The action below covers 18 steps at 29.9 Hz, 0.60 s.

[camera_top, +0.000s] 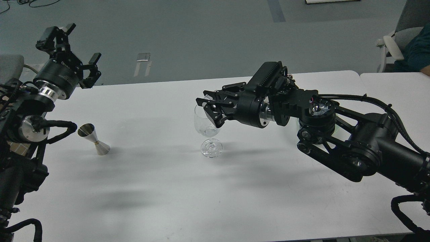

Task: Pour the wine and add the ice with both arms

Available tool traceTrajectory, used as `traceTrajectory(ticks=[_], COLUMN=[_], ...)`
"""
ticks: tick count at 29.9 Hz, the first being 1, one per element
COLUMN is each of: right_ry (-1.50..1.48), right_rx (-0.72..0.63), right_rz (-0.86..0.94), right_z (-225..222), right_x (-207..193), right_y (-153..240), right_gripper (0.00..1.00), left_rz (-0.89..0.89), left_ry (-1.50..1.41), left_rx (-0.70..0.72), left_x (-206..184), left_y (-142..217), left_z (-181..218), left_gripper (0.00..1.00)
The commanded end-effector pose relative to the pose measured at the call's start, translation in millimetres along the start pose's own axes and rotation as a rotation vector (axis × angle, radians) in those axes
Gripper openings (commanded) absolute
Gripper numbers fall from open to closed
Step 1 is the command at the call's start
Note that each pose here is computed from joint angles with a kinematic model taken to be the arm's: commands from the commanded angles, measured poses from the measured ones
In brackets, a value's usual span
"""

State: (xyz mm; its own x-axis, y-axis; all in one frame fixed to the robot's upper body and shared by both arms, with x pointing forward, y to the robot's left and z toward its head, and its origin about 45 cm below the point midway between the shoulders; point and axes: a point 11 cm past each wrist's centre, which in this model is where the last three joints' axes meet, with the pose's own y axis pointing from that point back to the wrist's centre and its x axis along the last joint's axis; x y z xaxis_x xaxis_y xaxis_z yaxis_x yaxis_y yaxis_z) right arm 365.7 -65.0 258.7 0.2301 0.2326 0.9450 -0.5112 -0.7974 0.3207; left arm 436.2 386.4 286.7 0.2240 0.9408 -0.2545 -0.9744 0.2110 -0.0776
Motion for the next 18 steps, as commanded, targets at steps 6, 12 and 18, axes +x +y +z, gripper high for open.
traceTrajectory(ticks=[6,12,18], right_ry=[0.002,0.002,0.001], right_rx=[-0.003,-0.003,-0.004], right_rz=[-0.001,-0.001,-0.002], right_z=[1.2,1.3,1.7], right_x=[0.3,-0.2,-0.5], right_y=[0.6,1.1,1.0], right_gripper=[0.13,0.34,0.41], left_rz=[0.001,0.001,0.001], left_ry=[-0.003,-0.003,-0.003], left_rx=[0.001,0.001,0.001], left_x=[0.9,0.9,0.9], left_y=[0.4,0.4,0.4], left_z=[0.8,0.8,0.8], left_gripper=[0.98,0.98,0.98])
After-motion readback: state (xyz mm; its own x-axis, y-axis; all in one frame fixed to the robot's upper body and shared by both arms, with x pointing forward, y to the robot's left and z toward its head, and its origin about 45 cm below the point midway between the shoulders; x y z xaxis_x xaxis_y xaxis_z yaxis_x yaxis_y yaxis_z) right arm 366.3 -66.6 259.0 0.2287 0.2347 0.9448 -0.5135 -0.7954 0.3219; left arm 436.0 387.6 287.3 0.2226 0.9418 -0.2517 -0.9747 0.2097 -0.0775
